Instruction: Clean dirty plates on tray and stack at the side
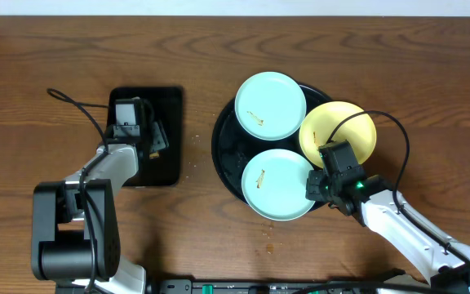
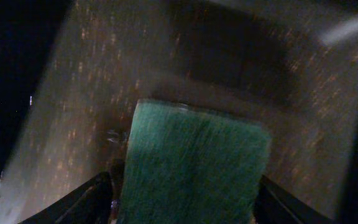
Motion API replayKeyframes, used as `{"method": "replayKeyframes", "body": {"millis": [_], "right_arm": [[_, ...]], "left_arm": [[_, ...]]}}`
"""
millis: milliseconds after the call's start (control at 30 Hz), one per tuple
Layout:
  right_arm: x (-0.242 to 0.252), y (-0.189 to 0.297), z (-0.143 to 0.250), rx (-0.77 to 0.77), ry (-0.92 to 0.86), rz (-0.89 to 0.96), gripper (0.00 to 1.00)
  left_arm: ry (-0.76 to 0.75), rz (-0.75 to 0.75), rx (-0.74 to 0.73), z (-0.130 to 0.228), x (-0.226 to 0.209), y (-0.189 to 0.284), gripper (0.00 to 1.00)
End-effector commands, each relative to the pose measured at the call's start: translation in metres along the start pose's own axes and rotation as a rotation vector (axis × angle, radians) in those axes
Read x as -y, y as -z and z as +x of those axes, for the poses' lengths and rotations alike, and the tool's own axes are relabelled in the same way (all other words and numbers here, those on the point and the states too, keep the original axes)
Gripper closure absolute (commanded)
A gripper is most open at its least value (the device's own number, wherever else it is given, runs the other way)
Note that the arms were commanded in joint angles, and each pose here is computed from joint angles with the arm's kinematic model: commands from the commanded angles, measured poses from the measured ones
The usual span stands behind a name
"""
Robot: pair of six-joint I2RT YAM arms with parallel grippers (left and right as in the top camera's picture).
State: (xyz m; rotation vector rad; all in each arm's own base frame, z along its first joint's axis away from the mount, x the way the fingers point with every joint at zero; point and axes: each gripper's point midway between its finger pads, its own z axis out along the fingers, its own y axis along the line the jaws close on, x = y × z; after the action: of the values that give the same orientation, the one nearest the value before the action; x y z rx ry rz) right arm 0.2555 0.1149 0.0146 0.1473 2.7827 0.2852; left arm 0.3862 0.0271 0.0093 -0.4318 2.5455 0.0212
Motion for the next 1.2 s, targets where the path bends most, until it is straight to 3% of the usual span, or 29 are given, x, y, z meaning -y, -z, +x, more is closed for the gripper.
{"method": "replayKeyframes", "body": {"millis": [0, 267, 433, 467, 633, 800, 1000, 1167], "right_arm": [[0.005, -0.003, 0.009, -0.021, 0.001, 0.024, 0.99], [0.005, -0.003, 0.009, -0.024, 0.001, 0.026, 0.99], [0.000, -0.003, 0.016, -0.057, 0.000, -0.007, 0.97], [0.000, -0.003, 0.013, -0.046, 0.000, -0.004, 0.99], [-0.005, -0.003, 0.002, 0.000, 0.011, -0.026, 0.99], [-0.020, 0.000, -0.022, 0.103, 0.238, -0.069, 0.99], [-0.028, 0.017, -0.057, 0.193, 0.359, -0.025, 0.99], [-0.027, 0.034, -0.079, 0.221, 0.415, 0.043, 0.99]], "left_arm": [[0.013, 0.000, 0.006, 0.001, 0.000, -0.005, 0.30], [-0.005, -0.010, -0.028, 0.012, -0.002, -0.019, 0.36], [-0.005, -0.010, -0.028, 0.012, -0.002, -0.018, 0.76], [-0.004, -0.009, -0.017, 0.009, -0.002, -0.016, 0.92], [0.008, 0.028, 0.123, -0.032, 0.003, 0.023, 0.93], [0.012, 0.185, 0.372, -0.088, 0.026, 0.115, 0.93], [-0.029, 0.217, 0.549, -0.114, 0.028, 0.175, 0.92], [-0.060, 0.229, 0.591, -0.121, 0.031, 0.186, 0.93]]}}
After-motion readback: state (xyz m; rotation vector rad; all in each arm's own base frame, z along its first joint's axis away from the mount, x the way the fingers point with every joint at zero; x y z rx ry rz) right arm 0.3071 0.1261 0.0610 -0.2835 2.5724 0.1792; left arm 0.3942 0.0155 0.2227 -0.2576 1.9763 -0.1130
